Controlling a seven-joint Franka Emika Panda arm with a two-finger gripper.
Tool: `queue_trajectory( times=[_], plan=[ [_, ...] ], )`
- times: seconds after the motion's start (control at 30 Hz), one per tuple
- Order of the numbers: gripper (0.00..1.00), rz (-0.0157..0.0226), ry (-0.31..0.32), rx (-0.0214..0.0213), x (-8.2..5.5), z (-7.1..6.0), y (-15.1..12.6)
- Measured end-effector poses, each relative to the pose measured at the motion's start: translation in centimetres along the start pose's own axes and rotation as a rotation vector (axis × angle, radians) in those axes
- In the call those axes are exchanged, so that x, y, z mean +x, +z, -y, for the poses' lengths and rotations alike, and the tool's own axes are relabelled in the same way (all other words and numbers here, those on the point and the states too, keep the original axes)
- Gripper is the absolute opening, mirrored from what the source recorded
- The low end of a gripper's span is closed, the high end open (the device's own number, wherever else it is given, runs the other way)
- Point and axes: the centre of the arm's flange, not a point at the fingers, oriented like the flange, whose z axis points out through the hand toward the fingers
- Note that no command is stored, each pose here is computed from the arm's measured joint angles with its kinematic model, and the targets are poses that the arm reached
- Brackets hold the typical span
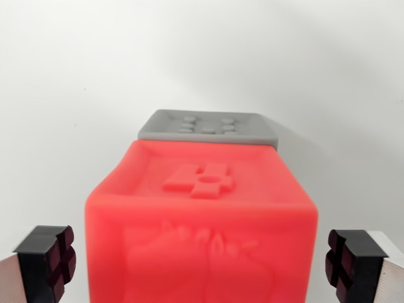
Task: Destack cube
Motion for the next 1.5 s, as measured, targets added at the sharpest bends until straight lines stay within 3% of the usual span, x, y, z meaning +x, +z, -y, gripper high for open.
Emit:
queue_trajectory(
  times=[0.27, 0.3, 1.5],
  plan=[
    [1.00, -0.0009, -0.001, -0.0002, 0.01, 0.01, 0.79],
    [0.00, -0.0008, -0.001, -0.0002, 0.01, 0.01, 0.83],
    [0.00, -0.0010, -0.002, 0.0001, 0.02, 0.04, 0.83]
  ],
)
